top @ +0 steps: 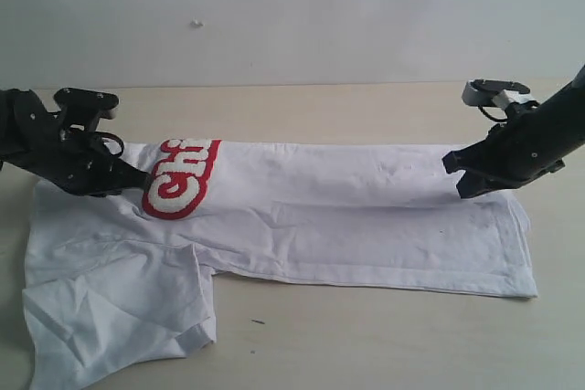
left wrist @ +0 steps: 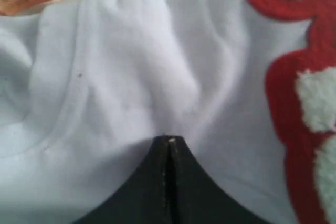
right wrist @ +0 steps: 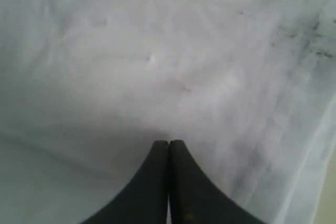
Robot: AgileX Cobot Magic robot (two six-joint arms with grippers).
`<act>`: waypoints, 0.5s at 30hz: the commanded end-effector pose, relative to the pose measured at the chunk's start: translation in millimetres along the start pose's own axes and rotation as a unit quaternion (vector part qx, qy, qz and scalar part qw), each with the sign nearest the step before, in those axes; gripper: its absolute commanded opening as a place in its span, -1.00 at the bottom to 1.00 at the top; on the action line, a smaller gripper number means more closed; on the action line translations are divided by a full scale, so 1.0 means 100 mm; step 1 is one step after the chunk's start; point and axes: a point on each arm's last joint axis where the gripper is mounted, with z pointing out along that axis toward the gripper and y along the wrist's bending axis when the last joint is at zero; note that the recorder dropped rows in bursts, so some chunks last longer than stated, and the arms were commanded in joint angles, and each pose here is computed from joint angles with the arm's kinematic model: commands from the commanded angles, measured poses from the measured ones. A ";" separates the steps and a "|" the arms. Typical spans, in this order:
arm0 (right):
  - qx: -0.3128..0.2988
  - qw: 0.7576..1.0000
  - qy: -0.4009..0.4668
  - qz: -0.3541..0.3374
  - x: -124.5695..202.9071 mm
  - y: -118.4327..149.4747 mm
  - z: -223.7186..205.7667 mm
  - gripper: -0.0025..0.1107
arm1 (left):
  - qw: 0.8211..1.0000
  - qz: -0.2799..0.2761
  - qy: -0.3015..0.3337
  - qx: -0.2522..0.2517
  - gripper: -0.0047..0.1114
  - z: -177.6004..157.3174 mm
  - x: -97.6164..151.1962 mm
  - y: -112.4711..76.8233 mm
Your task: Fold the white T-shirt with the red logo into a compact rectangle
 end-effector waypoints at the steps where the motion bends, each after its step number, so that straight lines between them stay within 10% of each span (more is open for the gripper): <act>1: 0.014 1.000 0.006 -0.009 0.01 -0.09 0.17 -0.96 | 1.000 -0.020 0.017 -0.002 -0.92 0.00 0.04 0.13; 15: -0.011 1.000 0.019 -0.018 -0.07 -0.03 0.09 -0.96 | 0.999 0.046 -0.016 -0.002 -0.92 -0.94 -0.26 0.26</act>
